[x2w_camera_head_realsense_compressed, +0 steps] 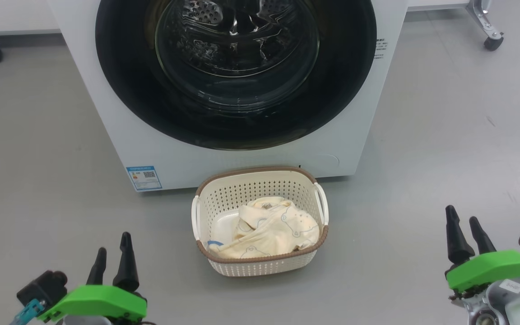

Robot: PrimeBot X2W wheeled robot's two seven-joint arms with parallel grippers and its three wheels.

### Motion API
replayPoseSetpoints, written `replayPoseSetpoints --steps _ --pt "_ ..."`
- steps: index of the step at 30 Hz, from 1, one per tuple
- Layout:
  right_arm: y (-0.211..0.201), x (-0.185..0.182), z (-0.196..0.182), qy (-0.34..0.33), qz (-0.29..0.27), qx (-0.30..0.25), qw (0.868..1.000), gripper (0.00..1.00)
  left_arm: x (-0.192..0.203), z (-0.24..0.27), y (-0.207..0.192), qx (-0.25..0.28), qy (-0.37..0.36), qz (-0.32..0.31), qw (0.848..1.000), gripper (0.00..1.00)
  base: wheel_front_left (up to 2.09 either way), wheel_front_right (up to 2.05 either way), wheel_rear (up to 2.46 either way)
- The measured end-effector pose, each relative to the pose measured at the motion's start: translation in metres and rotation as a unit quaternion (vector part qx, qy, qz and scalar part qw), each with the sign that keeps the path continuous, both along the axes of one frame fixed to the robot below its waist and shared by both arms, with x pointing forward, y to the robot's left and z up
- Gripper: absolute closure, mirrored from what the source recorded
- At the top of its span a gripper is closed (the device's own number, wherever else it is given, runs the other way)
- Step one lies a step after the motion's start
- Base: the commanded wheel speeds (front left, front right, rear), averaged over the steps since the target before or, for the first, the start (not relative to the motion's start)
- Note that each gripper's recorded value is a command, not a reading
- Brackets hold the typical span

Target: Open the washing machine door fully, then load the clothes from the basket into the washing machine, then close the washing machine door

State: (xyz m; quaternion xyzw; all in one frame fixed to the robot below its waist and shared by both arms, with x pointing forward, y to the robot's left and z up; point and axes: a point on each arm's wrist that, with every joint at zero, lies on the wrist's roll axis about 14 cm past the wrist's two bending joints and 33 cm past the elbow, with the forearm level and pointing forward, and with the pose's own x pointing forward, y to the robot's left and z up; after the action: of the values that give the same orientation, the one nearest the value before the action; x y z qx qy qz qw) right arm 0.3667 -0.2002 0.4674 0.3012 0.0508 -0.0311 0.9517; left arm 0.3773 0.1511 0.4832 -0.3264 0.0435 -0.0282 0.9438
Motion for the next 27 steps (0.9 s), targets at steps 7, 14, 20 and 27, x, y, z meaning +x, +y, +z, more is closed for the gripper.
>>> replayPoseSetpoints --steps 7,14,20,27 --pt "0.002 0.002 0.005 -0.006 0.013 -0.047 0.999 0.0 0.001 -0.001 -0.006 0.042 -0.007 -0.013 0.999 0.0 0.0 0.0 0.0" --pt "0.004 0.002 0.007 -0.008 0.024 -0.088 0.996 0.0 0.0 -0.003 -0.012 0.074 -0.01 -0.024 0.997 0.0 0.0 0.0 0.0" --pt "0.005 0.002 0.01 -0.014 0.032 -0.127 0.991 0.0 0.0 -0.005 -0.016 0.106 -0.014 -0.035 0.994 0.0 0.0 0.0 0.0" --pt "0.006 0.002 0.012 -0.018 0.041 -0.174 0.984 0.0 0.003 -0.002 -0.024 0.149 -0.027 -0.053 0.987 0.0 0.0 0.0 0.0"
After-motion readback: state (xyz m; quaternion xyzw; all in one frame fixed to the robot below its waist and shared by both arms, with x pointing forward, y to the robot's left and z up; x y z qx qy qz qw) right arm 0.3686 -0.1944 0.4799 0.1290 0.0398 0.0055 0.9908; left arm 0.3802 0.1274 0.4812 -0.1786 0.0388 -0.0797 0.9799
